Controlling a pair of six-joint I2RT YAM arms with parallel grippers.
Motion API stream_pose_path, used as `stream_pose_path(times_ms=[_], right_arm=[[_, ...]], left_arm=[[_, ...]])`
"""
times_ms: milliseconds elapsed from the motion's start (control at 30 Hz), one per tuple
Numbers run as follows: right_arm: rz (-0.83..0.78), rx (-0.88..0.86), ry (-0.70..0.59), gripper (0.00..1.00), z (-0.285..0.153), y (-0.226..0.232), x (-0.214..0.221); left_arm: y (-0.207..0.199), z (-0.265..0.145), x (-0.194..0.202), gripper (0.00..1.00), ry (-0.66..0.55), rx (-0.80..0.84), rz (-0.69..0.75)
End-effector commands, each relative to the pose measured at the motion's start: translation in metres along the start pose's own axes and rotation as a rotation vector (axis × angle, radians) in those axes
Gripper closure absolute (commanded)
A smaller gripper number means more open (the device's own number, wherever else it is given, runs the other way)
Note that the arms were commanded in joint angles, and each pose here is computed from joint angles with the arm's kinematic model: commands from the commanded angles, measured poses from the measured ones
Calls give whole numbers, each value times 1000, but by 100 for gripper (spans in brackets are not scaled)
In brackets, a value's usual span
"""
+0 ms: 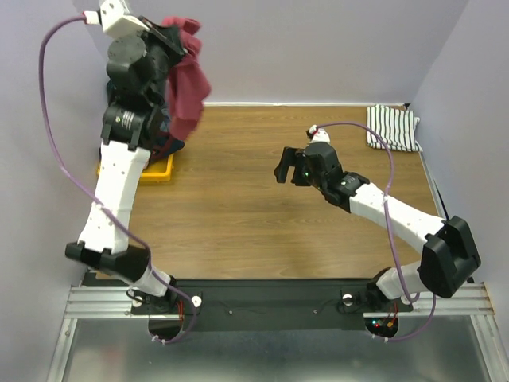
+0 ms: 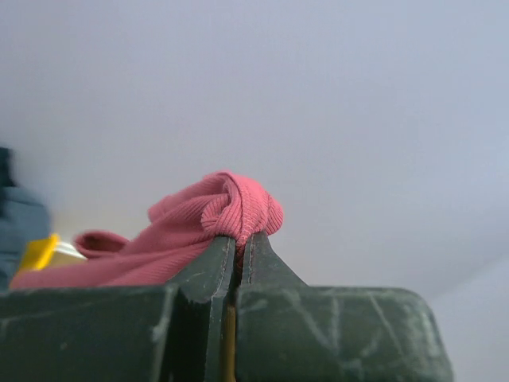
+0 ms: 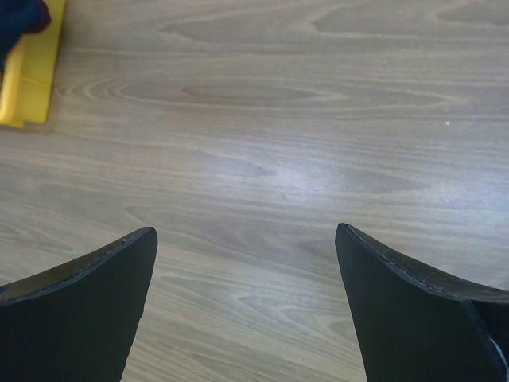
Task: Fold and stack the tank tops
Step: Move the tank top to the center of the board
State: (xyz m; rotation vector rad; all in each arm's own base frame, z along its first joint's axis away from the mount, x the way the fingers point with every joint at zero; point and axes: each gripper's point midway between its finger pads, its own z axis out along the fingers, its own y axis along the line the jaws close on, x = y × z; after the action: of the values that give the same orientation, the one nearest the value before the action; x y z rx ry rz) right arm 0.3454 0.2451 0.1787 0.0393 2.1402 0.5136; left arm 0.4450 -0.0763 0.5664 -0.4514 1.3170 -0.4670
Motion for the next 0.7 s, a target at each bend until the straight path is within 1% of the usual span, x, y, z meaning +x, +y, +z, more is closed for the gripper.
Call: stream_pose_path(times_ms=[0,33,67,100,133,167,233,267,333,367,400,433,467,500,533,567,600,633,667], right_arm=[[20,-58,-161,0,-24,21,-55],[23,-65,-173,0,-29,22,-58],[25,-71,-183,0,-33,22,-61],[29,-72,-203,0,-40,22,-65],[32,-67,-213,0,-43,20,-67],[38,-70,-229,0,-49,20,-70],[45,-58,-240,0,-52,16,-71],[49,-55,-232,0,-51,13,-66],[56,-46,-225,0,-51,9,-61],[63,-39,-209,0,-49,6,-53],[66,-32,-196,0,-47,3,-47],[70,-25,-185,0,-45,-1,-41],[80,-23,-171,0,-43,-2,-35],[77,-19,-135,0,-38,-7,-20],[80,-20,-114,0,-37,-9,-12],[80,-18,-86,0,-33,-12,-2],[81,-20,-48,1,-30,-15,13],[79,-49,-3,2,-28,-12,28],[87,-62,31,3,-24,-8,42]], left_arm=[[-35,-42,-23,100,-103,31,-49],[-56,-62,-23,100,-102,74,-92],[-61,-70,-16,100,-92,73,-117],[-53,-72,-2,100,-82,16,-133],[-57,-78,7,100,-62,16,-159],[-60,-85,26,100,-19,21,-217],[-58,-88,49,100,29,16,-258],[-57,-86,64,100,59,9,-292],[-50,-77,116,98,161,-10,-258],[-51,-74,135,94,205,-2,-254],[-47,-69,156,81,251,-4,-238],[-51,-67,181,73,323,23,-228],[-45,-56,217,67,393,22,-196],[-48,-53,240,60,473,72,-189],[-45,-48,258,56,521,75,-179],[-28,-43,301,54,622,31,-149],[-26,-41,312,54,662,38,-144],[-14,-40,328,53,708,14,-135],[-9,-40,331,53,709,4,-138]])
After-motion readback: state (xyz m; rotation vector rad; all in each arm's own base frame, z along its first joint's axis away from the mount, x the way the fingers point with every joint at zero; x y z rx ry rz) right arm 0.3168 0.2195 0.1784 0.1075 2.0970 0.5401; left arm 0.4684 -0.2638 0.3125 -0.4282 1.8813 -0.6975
